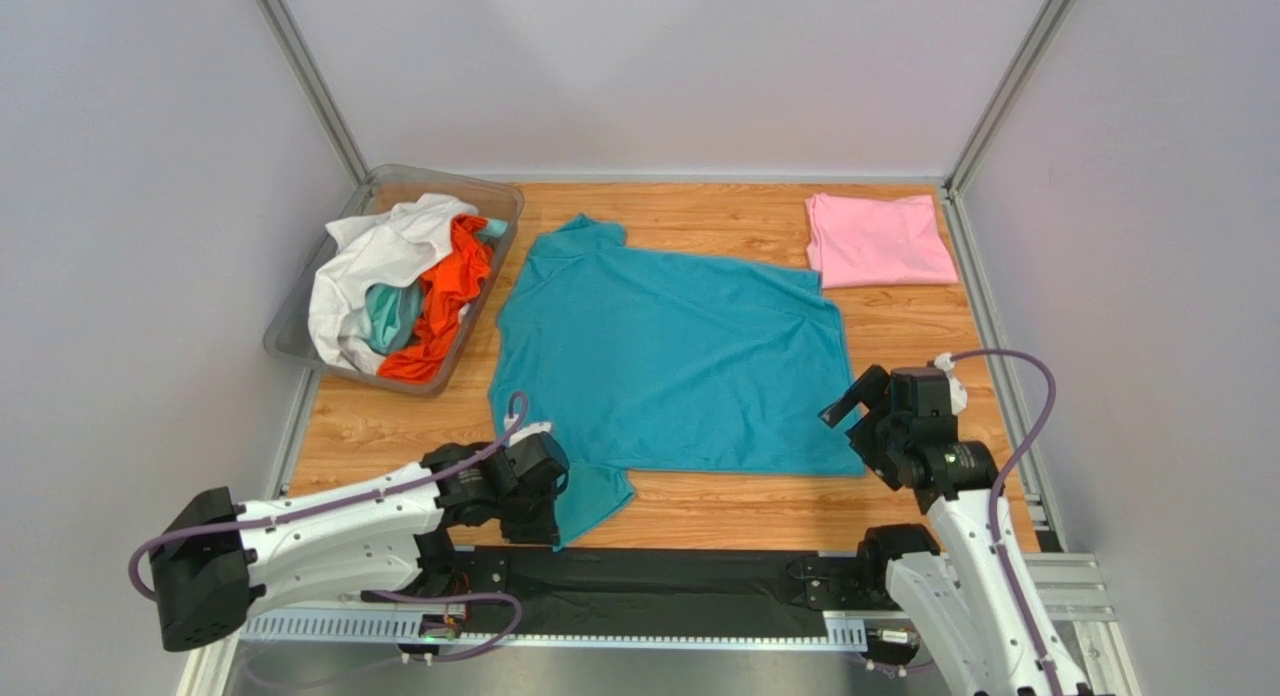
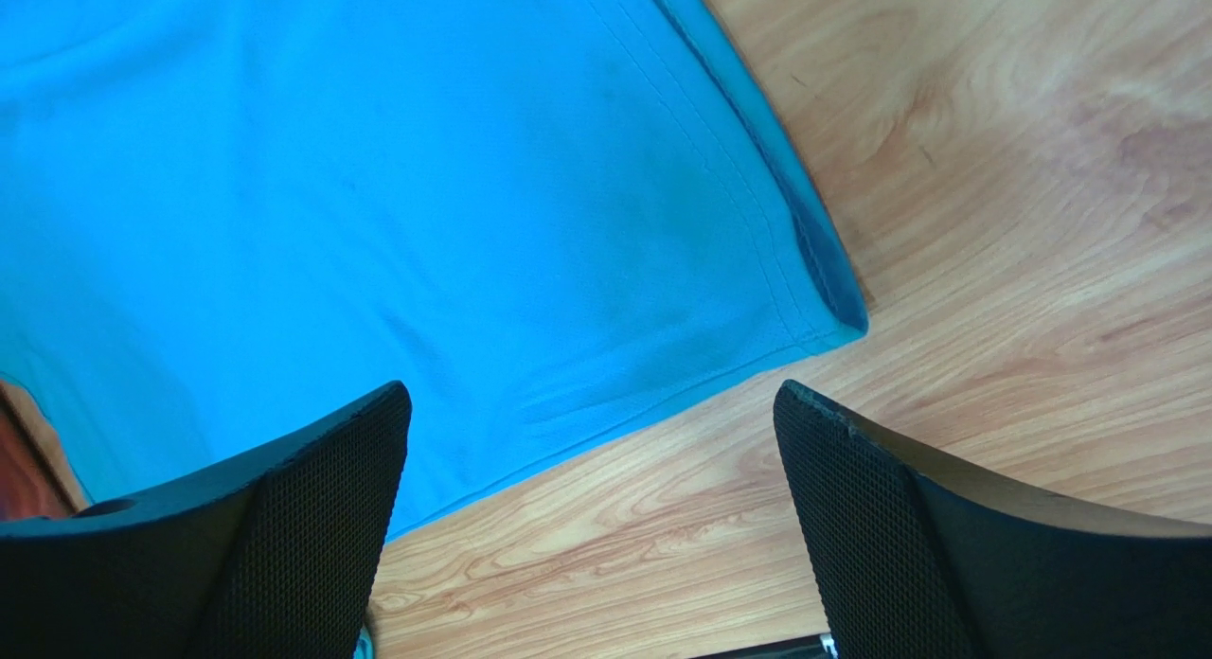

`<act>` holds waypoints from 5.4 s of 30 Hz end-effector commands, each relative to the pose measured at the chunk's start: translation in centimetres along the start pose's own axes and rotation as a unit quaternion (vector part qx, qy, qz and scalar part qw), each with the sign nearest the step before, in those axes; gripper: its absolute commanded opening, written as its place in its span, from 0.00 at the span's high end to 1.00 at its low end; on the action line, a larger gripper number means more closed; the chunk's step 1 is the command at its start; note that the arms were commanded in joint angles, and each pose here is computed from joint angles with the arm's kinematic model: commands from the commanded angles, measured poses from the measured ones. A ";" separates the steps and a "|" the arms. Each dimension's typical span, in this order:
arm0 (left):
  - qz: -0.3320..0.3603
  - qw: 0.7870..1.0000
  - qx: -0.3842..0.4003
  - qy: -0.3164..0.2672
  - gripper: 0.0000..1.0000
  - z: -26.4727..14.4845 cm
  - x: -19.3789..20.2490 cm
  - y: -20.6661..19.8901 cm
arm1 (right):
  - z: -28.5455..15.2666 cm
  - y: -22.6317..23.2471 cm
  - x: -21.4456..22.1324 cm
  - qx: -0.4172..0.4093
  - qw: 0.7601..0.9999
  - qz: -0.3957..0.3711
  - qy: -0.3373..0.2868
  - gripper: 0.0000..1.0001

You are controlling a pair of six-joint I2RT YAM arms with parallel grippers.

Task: Fold and stack the t-shirts
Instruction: Fold the tshirt

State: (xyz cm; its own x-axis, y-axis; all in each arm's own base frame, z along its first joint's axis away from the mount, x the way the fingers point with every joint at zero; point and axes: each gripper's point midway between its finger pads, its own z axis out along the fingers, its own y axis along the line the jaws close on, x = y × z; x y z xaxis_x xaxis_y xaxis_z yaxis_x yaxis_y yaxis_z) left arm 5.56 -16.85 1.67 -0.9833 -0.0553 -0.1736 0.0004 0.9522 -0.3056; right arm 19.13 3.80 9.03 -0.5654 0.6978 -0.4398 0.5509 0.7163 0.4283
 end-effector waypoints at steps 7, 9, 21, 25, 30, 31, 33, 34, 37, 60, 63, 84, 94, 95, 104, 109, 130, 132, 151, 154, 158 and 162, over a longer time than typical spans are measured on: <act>0.013 0.998 0.042 -0.042 1.00 -2.2 -1.2 -1.0 | 2.0 -3.2 4.3 0.038 0.995 0.070 0.051 0.02; 0.013 0.998 0.035 -0.053 1.00 -2.6 -1.6 -0.7 | 2.6 -3.2 4.4 0.039 0.995 0.069 0.053 0.04; -0.017 0.993 0.044 -0.106 1.00 -4.0 -3.9 -1.8 | 5.5 -3.6 4.5 0.065 0.995 0.033 0.072 0.54; -0.002 0.992 0.046 -0.115 1.00 -4.6 -4.5 -2.3 | 5.5 -3.7 4.2 0.071 0.995 0.017 0.070 0.75; 0.011 0.993 0.038 -0.114 1.00 -4.8 -4.9 -2.8 | 5.3 -3.1 3.9 0.056 0.996 0.006 0.072 0.95; 0.013 0.993 0.038 -0.115 1.00 -5.0 -5.1 -3.0 | 5.1 -2.7 3.6 0.052 0.996 0.004 0.069 0.95; 0.024 0.991 0.045 -0.123 1.00 -5.5 -5.7 -3.7 | 4.8 -2.4 3.3 0.047 0.997 0.000 0.065 0.96; 0.029 0.990 0.049 -0.128 1.00 -5.8 -6.0 -4.0 | 4.6 -2.3 3.1 0.046 0.997 -0.005 0.065 0.96; 0.035 0.986 0.054 -0.151 1.00 -6.9 -7.7 -4.8 | 3.9 -0.8 2.8 0.017 0.997 -0.024 0.075 0.96; 0.050 0.964 0.021 -0.259 1.00 -11.0 -20.8 -6.0 | 4.3 7.6 -4.3 -0.036 0.994 -0.090 0.060 1.00; 0.047 0.962 0.020 -0.267 1.00 -11.1 -22.8 -6.0 | 4.8 8.7 -5.1 -0.038 0.993 -0.092 0.058 1.00; 0.033 0.966 -0.035 -0.254 1.00 -7.0 -33.4 -3.1 | 10.5 11.9 -8.5 -0.013 0.994 -0.089 0.058 0.97; 0.037 0.973 -0.052 -0.222 1.00 -3.0 -36.8 -2.2 | 13.0 11.3 -10.0 0.031 0.995 -0.087 0.041 0.94; 0.037 0.972 -0.056 -0.224 1.00 -2.9 -37.1 -2.0 | 13.1 11.3 -10.0 0.032 0.995 -0.087 0.043 0.94; 0.013 0.970 -0.091 -0.225 0.51 -2.5 -38.8 -0.4 | 13.6 11.8 -11.1 0.038 0.994 -0.091 0.040 0.50; 0.013 0.972 -0.046 -0.229 0.00 -4.3 -38.0 -2.1 | 11.1 12.1 -11.4 0.021 0.994 -0.106 0.029 0.00; -0.036 0.995 0.038 -0.083 0.00 3.5 -26.0 -1.8 | 13.6 7.6 0.4 0.011 0.963 -0.208 0.170 0.00; -0.047 0.996 0.026 -0.070 0.00 3.6 -23.8 -0.6 | 12.7 6.6 1.4 0.014 0.962 -0.206 0.178 0.00; -0.053 0.988 0.058 -0.137 0.00 -4.8 -13.7 0.8 | 0.3 4.6 4.0 -0.029 0.970 -0.192 0.144 0.00; -0.040 0.983 0.046 -0.173 0.00 -7.0 -16.1 0.2 | -0.3 6.9 1.7 -0.045 0.974 -0.197 0.106 0.00; -0.031 0.974 0.023 -0.224 0.00 -9.8 -21.2 -1.2 | 0.0 8.1 -1.4 -0.019 0.978 -0.200 0.054 0.00; -0.022 0.971 -0.041 -0.233 0.00 -9.4 -26.6 -1.5 | 0.2 9.0 -2.4 -0.022 0.978 -0.204 0.039 0.00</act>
State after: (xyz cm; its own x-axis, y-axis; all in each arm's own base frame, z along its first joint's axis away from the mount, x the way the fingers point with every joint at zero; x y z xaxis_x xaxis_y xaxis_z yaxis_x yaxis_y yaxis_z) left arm 26.54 -14.71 14.99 -0.8184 -0.2514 -0.5167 -0.0628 0.9330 -0.3545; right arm 24.28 9.33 12.81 -0.8095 0.3562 -0.4668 0.2375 0.9257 0.2945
